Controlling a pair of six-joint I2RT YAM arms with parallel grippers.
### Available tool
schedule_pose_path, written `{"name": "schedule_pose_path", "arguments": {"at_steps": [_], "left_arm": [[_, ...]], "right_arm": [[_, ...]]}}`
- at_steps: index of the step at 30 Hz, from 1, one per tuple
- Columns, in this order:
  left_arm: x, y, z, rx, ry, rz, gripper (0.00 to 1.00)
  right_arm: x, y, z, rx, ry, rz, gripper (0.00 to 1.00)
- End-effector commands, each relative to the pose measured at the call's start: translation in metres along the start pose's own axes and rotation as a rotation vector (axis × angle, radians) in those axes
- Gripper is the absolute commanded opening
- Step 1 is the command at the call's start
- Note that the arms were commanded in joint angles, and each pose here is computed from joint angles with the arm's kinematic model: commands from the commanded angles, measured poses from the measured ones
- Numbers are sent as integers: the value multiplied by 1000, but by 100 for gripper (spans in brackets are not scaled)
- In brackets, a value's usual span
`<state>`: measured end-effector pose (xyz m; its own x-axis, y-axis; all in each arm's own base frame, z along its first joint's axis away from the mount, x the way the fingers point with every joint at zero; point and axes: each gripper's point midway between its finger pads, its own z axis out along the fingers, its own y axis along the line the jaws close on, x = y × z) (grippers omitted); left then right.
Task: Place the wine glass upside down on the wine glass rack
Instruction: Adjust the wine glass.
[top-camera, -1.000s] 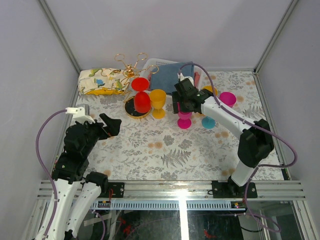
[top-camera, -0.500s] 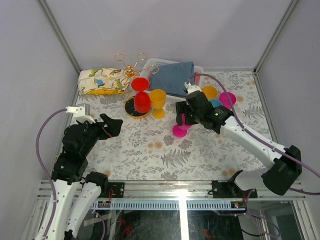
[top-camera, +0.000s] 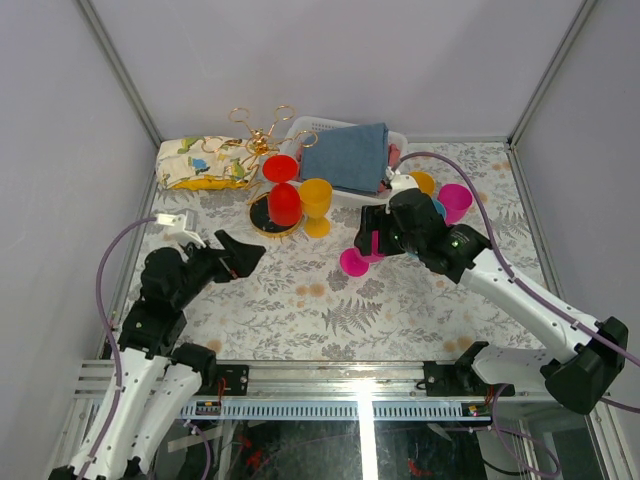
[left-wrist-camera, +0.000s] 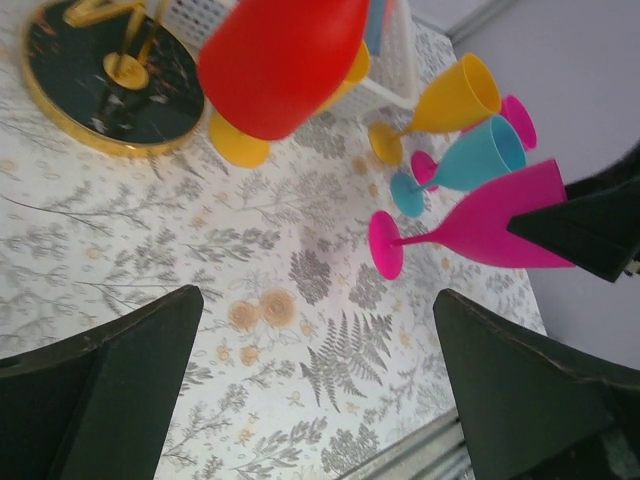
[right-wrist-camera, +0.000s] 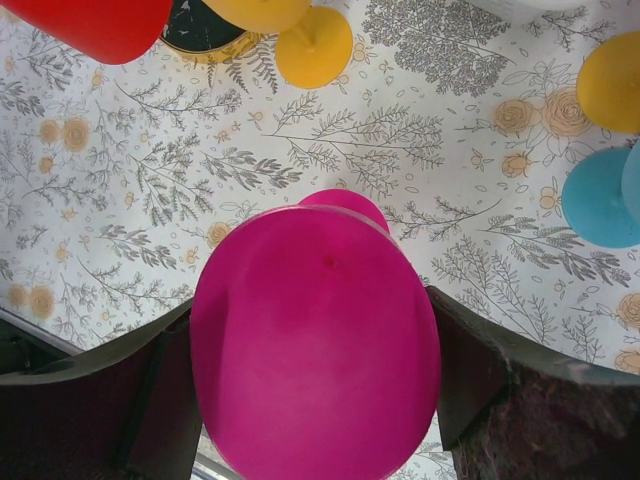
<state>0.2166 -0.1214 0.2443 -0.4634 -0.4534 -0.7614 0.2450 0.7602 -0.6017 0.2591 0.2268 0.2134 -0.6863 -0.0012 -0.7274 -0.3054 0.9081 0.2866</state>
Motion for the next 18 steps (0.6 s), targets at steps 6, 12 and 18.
{"name": "schedule_pose_path", "arguments": {"at_steps": [6,12,18], "left_arm": [[42,-54,28,109,45,68,100],[61,-72,37,165,48,23,98],[65,-77,48,174,53,-1,88]], "right_arm": [[-8,11,-4,-50,-54,46,72],[-13,23,-12,-128,-102,107,72],[-22,46,-26,-274,-161,195,72]]}}
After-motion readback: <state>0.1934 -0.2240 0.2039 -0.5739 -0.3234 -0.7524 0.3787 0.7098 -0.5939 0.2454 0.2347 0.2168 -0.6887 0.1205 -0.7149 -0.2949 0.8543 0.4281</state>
